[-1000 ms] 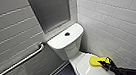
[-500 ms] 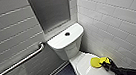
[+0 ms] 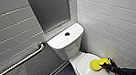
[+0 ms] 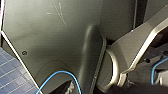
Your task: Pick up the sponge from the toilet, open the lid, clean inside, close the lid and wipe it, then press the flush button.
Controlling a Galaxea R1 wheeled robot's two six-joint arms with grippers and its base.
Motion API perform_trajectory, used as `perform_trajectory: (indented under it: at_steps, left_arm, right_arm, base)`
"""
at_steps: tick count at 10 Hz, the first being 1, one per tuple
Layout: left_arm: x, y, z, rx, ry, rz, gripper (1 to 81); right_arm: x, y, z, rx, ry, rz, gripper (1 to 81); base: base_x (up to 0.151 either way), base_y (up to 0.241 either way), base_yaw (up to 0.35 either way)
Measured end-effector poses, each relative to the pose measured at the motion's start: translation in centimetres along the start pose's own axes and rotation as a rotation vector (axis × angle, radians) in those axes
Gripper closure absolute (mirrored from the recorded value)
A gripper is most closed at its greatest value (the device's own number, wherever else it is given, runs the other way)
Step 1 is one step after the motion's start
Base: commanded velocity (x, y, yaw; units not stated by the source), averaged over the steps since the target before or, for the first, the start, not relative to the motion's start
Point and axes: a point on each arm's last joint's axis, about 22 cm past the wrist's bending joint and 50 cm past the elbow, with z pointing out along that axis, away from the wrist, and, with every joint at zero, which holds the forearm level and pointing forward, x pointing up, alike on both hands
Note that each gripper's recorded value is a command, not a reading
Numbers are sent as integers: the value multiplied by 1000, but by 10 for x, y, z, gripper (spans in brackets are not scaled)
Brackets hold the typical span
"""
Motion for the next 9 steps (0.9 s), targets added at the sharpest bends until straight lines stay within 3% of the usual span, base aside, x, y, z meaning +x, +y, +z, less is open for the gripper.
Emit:
perform_trajectory:
  at_steps: [2,4,6,9]
  left_arm:
    - [1,10,-2,-29,0,-3,10]
    - [18,13,-11,-57,16,4,10]
    - [41,12,-28,-87,38,14,10]
    - [69,29,-57,-166,60,26,10]
  right_arm:
    - [-29,-16,-16,51,-69,16,811]
    - [-25,3,-55,46,-73,33,811]
    - [-33,67,-106,-36,-69,68,811]
    - [-103,157,-173,-168,-141,119,811]
  base:
    - [0,0,0]
    - [0,0,0]
    - [0,0,0]
    - [0,0,0]
